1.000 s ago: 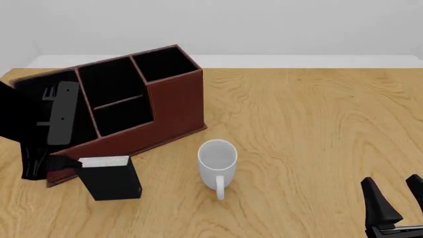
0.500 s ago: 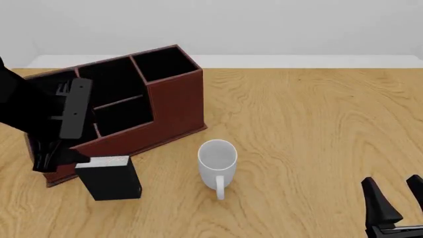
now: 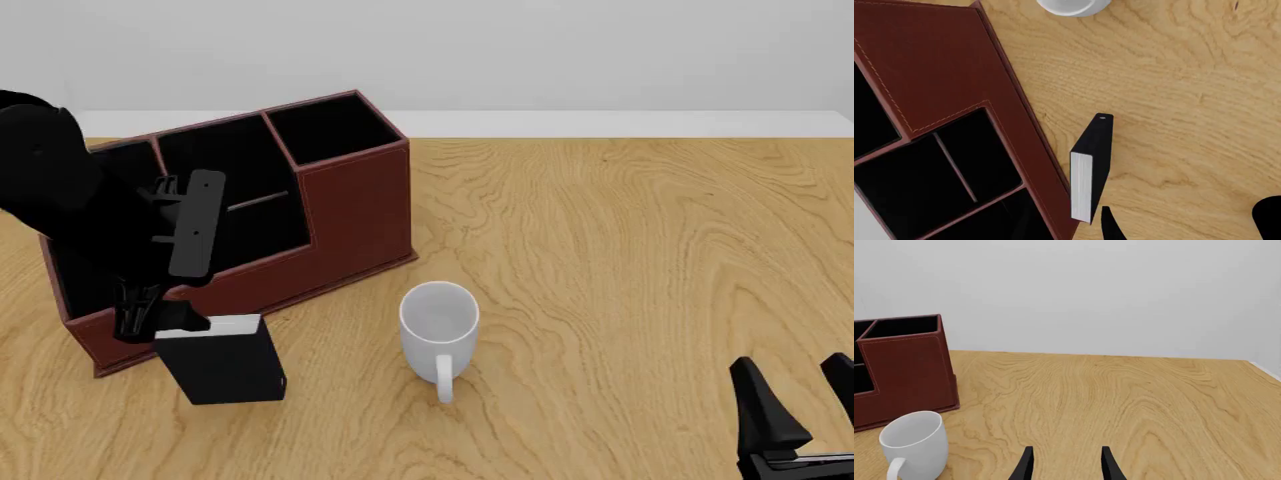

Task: Pick up the book and place it in the front compartment of the caddy.

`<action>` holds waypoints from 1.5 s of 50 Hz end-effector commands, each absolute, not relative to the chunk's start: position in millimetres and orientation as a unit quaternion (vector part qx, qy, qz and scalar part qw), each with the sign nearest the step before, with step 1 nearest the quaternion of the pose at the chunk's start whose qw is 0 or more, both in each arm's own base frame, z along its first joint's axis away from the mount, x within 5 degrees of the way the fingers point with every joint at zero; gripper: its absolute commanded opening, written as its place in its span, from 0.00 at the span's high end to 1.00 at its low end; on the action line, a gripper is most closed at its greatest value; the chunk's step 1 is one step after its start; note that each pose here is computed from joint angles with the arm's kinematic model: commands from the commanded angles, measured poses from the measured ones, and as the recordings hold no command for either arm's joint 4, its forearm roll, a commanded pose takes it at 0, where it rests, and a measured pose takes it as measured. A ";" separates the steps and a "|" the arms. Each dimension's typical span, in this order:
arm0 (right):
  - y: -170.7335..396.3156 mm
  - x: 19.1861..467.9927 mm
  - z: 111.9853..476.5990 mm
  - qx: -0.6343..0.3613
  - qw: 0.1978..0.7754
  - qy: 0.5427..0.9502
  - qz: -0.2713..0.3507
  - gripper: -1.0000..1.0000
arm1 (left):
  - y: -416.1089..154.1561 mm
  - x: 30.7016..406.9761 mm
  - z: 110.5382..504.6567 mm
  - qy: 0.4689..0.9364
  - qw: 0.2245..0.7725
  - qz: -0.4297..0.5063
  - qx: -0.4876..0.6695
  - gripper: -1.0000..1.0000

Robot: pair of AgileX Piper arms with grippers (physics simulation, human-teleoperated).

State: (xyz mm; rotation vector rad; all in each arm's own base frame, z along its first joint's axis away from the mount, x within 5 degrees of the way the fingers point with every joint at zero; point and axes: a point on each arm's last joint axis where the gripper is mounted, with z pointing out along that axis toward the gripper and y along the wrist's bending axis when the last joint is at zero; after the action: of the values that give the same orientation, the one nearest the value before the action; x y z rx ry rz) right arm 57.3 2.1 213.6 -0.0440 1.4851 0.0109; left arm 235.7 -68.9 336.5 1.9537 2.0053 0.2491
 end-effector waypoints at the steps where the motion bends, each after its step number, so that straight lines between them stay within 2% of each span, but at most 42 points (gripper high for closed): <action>1: 2.0 58.2 213.4 -0.021 0.735 0.678 0.003 0.00 | -74.3 241.2 313.2 0.708 0.152 0.077 0.685 0.00; 16: 1.9 59.1 213.3 -0.021 0.732 0.680 0.002 0.00 | -86.7 243.4 284.1 0.721 0.137 0.060 0.677 0.00; 30: 2.1 58.9 212.8 -0.022 0.731 0.682 0.002 0.00 | -67.8 248.5 260.1 0.731 0.117 0.060 0.669 0.00; 62: 2.1 58.8 211.5 -0.025 0.727 0.686 0.000 0.00 | -47.1 258.3 240.8 0.758 0.100 0.058 0.643 0.00; 63: 2.1 58.9 211.6 -0.025 0.727 0.686 -0.001 0.00 | -46.8 258.4 241.4 0.757 0.100 0.058 0.643 1.00; 75: 2.1 58.7 211.4 -0.025 0.726 0.687 0.000 0.00 | -54.7 253.2 253.8 0.761 0.098 0.052 0.639 1.00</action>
State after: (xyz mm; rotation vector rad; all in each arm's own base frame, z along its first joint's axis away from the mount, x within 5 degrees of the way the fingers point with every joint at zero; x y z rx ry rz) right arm 58.6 2.1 211.5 -0.0544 1.5127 -0.0003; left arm 252.4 -52.4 246.6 1.9126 2.2482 0.1587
